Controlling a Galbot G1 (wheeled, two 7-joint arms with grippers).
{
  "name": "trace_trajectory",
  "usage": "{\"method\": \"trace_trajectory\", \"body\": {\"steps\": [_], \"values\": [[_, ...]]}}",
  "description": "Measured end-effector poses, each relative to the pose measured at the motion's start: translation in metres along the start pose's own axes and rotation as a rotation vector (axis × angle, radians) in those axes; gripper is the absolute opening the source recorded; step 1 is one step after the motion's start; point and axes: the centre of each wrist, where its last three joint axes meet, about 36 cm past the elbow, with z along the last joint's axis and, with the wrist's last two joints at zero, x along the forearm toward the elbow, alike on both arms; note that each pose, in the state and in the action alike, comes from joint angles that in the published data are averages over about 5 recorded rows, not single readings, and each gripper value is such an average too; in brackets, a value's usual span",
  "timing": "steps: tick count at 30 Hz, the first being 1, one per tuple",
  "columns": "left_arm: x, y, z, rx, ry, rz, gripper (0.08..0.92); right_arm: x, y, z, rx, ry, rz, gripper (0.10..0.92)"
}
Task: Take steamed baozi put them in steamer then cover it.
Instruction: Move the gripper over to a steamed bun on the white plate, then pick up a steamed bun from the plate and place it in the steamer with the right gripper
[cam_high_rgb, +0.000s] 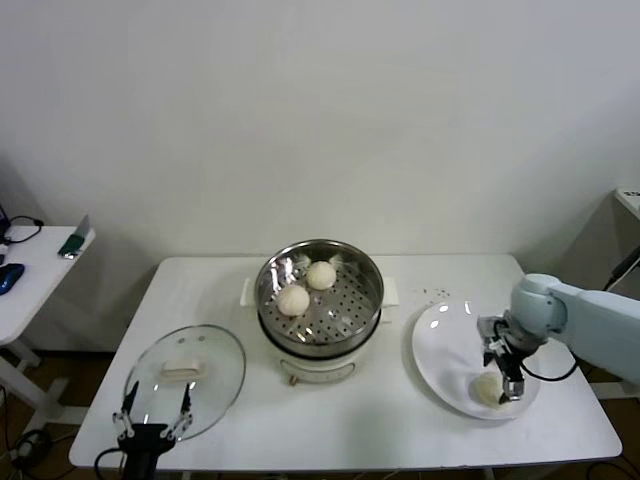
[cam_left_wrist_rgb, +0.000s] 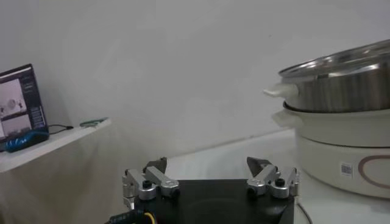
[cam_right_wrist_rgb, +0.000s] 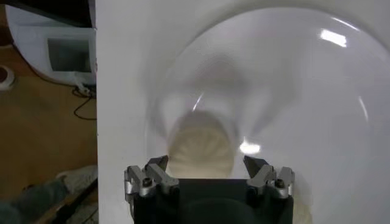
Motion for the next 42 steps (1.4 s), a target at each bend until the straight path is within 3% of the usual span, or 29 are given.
{"method": "trace_trajectory", "body": {"steps": [8, 23, 29, 42], "values": [[-0.001, 0.0, 0.0, -0.001, 0.0, -0.001, 0.823, -0.008, 0.0, -0.001, 0.014, 0.009, -0.014, 0.722], [0.001, 0.0, 0.0, -0.002, 0.0, -0.002, 0.823, 0.009, -0.013, -0.003, 0.083, 0.005, 0.005, 0.696], [0.001, 0.0, -0.002, -0.001, -0.001, -0.006, 0.823, 0.061, -0.038, -0.023, 0.241, -0.003, 0.071, 0.696], [0.003, -0.002, -0.002, 0.003, 0.006, -0.005, 0.823, 0.23, -0.078, -0.121, 0.777, 0.074, 0.27, 0.702]]}}
